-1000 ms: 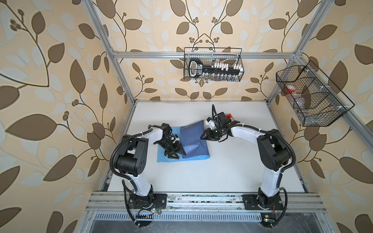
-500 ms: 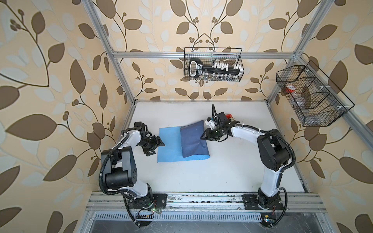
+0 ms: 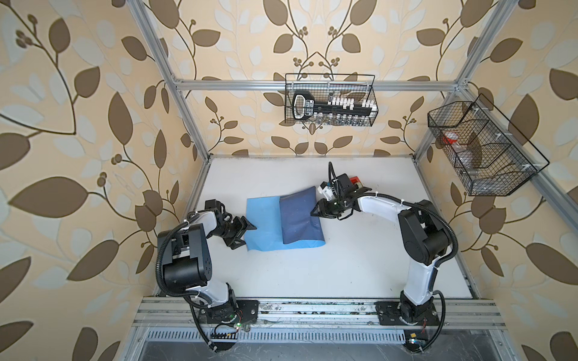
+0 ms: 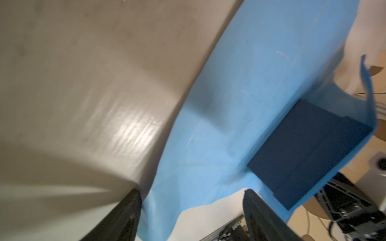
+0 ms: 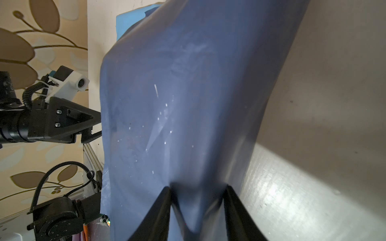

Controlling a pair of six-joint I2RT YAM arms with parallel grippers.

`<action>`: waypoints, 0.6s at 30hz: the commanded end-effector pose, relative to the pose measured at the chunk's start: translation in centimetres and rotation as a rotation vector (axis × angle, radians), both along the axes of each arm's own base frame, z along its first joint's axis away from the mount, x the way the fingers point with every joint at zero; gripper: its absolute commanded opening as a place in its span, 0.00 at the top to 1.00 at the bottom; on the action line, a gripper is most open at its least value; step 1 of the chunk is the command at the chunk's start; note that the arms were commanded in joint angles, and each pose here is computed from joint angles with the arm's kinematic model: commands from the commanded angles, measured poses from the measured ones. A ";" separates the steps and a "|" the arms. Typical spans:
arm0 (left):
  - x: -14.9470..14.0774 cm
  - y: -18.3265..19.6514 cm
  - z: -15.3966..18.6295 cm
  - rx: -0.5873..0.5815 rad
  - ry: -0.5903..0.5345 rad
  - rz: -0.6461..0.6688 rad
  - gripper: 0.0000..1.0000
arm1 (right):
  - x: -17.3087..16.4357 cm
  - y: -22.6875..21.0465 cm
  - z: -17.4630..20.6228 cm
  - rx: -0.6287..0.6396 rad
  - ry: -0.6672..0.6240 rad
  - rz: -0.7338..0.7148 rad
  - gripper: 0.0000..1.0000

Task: Wrap a gift box in wrapping paper
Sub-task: Second fold the wrapping paper around the gift box.

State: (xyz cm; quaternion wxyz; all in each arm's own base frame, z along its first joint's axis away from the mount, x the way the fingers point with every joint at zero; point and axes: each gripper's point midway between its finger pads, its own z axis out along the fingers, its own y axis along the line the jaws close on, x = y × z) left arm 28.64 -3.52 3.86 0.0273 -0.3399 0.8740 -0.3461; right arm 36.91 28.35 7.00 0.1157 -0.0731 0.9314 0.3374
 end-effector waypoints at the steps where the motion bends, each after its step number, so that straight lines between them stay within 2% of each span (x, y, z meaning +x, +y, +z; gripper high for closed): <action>1: 1.4 -1.5 0.2 -0.148 -0.049 0.032 0.22 | -1.6 -2.4 -5.2 -0.166 0.094 -0.015 0.60; 4: 2.8 -2.1 1.9 -0.198 -0.120 0.012 0.21 | -1.7 -2.5 -5.1 -0.167 0.096 -0.013 0.60; 7: 4.1 -2.0 3.6 -0.202 -0.189 -0.032 0.18 | -1.8 -2.5 -5.2 -0.169 0.097 -0.011 0.60; 9: 4.8 -1.7 4.2 -0.174 -0.222 -0.059 0.15 | -1.8 -2.6 -5.2 -0.170 0.097 -0.013 0.60; 14: 5.7 0.3 3.6 0.001 -0.252 -0.072 0.09 | -1.7 -2.5 -5.3 -0.169 0.099 -0.011 0.60; 18: 6.2 0.2 3.2 -0.018 -0.244 -0.064 0.10 | -1.8 -2.6 -5.3 -0.172 0.101 -0.009 0.60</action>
